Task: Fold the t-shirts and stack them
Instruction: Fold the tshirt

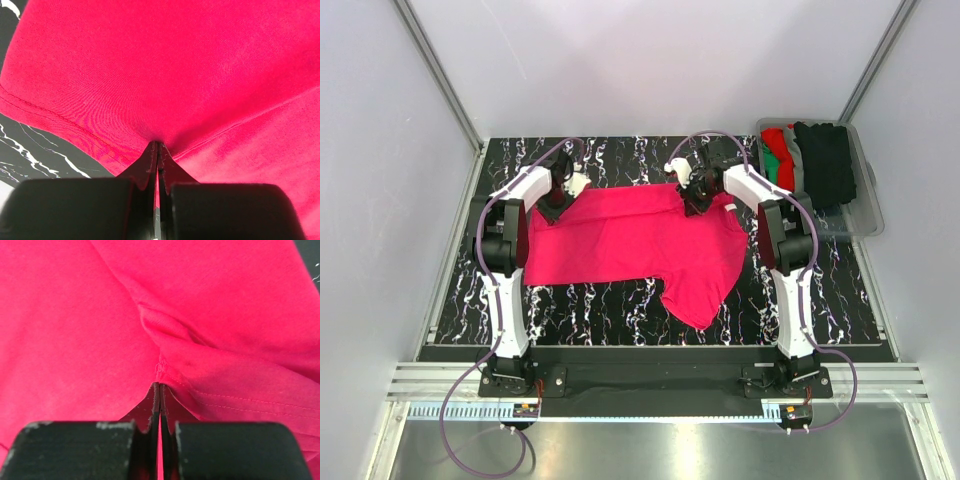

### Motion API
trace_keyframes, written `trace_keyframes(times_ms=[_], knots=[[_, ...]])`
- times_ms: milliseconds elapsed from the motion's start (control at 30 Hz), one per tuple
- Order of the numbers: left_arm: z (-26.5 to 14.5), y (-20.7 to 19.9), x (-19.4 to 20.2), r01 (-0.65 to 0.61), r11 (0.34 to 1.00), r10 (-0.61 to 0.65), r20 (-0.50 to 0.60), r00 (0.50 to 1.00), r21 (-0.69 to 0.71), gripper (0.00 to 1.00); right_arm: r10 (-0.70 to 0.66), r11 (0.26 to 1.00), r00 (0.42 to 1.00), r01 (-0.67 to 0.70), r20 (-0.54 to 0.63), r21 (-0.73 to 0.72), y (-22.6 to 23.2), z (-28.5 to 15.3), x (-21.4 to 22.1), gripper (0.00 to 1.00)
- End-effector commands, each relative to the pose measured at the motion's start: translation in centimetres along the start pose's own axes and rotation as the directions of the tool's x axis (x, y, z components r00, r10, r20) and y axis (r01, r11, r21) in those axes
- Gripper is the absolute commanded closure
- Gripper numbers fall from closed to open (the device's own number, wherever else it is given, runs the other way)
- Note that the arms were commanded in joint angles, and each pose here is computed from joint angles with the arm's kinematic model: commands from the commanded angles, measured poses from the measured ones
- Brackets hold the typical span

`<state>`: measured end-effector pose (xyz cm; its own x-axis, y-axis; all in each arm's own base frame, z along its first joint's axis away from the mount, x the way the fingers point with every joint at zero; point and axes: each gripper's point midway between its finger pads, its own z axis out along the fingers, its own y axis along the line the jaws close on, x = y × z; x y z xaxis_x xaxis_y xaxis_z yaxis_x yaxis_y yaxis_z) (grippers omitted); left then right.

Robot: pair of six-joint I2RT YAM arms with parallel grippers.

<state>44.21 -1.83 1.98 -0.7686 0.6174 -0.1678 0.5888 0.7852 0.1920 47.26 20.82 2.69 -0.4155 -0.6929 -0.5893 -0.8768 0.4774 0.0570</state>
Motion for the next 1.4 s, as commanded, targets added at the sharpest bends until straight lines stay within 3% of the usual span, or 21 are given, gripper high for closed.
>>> trace_keyframes(times_ms=[0,300,700,967,1100,1167,1267,1367], knots=[[-2.9,1.0,-1.1,0.003,0.999,0.0,0.061,0.998,-0.05,1.0,-0.03,1.0,0.996,0.029,0.088,0.012,1.3,-3.7,-4.3,1.0],[-2.8,1.0,-1.2,0.003,0.999,0.0,0.064,0.998,-0.048,1.0,-0.045,0.999,0.99,0.047,0.136,-0.014,4.4,-7.4,-6.8,1.0],[-3.1,1.4,-1.4,-0.002,0.998,0.007,0.068,0.998,-0.064,1.0,-0.034,0.997,0.994,0.041,0.103,-0.061,7.4,-6.8,-7.0,1.0],[-3.1,1.5,-1.4,-0.009,0.998,0.014,0.069,0.998,-0.067,1.0,0.092,0.996,0.996,-0.092,0.013,-0.001,7.9,-6.6,-6.5,1.0],[-3.0,1.7,-1.6,-0.011,0.998,0.016,0.071,0.997,-0.07,1.0,0.191,0.981,0.981,-0.192,-0.038,-0.017,9.7,-7.1,-5.6,0.82],[-3.1,1.9,-1.7,-0.016,0.997,0.021,0.072,0.997,-0.074,1.0,0.146,0.989,0.987,-0.145,-0.067,0.021,11.4,-7.5,-5.3,0.57],[-3.5,2.3,-2.0,-0.022,0.996,0.03,0.08,0.996,-0.091,1.0,0.06,0.994,0.996,-0.054,-0.066,0.092,12.9,-9.1,-5.7,0.52],[-3.6,2.7,-2.4,-0.028,0.995,0.037,0.084,0.996,-0.101,1.0,0.098,0.985,0.991,-0.084,-0.09,0.153,11.2,-8.6,-3.8,0.55]])
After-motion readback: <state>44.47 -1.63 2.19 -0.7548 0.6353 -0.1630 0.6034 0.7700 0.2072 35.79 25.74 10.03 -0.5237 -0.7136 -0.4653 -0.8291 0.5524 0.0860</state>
